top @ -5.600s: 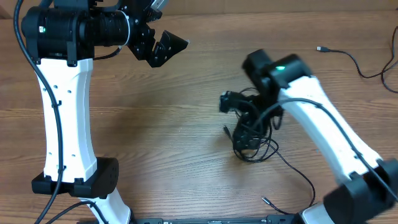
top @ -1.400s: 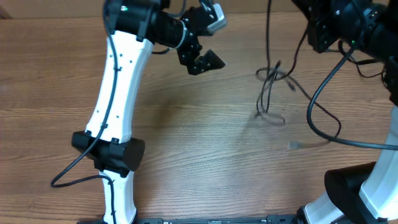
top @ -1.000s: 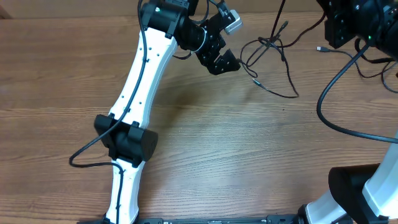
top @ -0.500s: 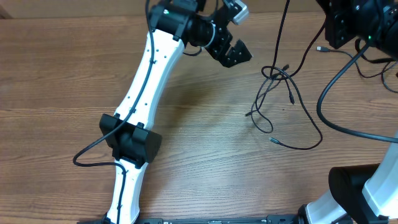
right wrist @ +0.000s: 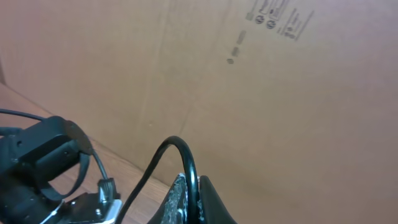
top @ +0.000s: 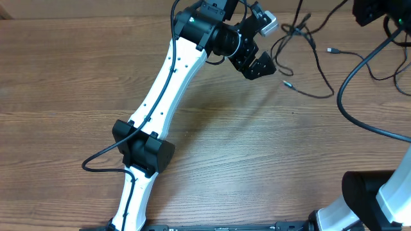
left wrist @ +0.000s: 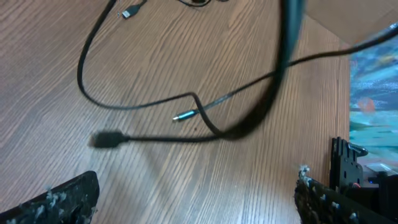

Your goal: Untangle cables

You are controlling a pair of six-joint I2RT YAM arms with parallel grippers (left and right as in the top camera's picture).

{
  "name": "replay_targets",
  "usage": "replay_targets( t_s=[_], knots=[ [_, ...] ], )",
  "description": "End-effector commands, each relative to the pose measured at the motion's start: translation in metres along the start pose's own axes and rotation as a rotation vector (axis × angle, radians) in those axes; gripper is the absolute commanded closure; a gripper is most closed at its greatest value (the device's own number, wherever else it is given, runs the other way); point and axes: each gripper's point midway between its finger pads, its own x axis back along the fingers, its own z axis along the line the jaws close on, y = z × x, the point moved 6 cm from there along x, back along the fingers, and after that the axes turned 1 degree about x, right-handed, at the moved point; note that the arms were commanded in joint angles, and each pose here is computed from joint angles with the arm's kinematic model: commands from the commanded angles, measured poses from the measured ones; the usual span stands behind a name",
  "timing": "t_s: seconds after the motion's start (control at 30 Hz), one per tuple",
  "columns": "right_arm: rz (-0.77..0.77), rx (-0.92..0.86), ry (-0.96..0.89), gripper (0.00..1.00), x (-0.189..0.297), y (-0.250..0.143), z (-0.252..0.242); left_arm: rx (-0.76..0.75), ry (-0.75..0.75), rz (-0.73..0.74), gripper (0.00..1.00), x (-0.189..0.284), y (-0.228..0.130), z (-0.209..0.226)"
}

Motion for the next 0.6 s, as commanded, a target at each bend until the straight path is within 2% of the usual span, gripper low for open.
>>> replay_targets(
  t_s=[0.0, 0.13, 0.2, 0.43, 0.5, 0.57],
  knots=[
    [-0.039, 0.012, -0.046, 0.96, 0.019, 0.01, -0.005, 0.019, 0.008, -0.015, 0.0, 0.004, 0.002, 0.004],
    [-0.046, 0.011, -0.035, 0.96, 0.02, 0.011, -0.004, 0.032, -0.014, -0.031, 0.01, 0.003, 0.005, 0.001],
    [-0.064, -0.008, -0.011, 0.96, 0.021, 0.014, -0.001, 0.0, -0.068, -0.059, 0.0, -0.002, 0.012, -0.01],
    [-0.059, -0.014, 0.004, 0.96, 0.023, 0.013, 0.002, -0.027, -0.114, -0.106, 0.0, -0.022, 0.031, -0.04],
    [-0.055, -0.016, 0.006, 0.96, 0.023, 0.012, 0.002, -0.04, -0.127, -0.113, 0.12, -0.027, 0.034, -0.049],
    [-0.052, -0.017, 0.008, 0.96, 0.024, 0.011, 0.002, -0.057, -0.142, -0.116, 0.13, -0.033, 0.037, -0.059]
  ],
)
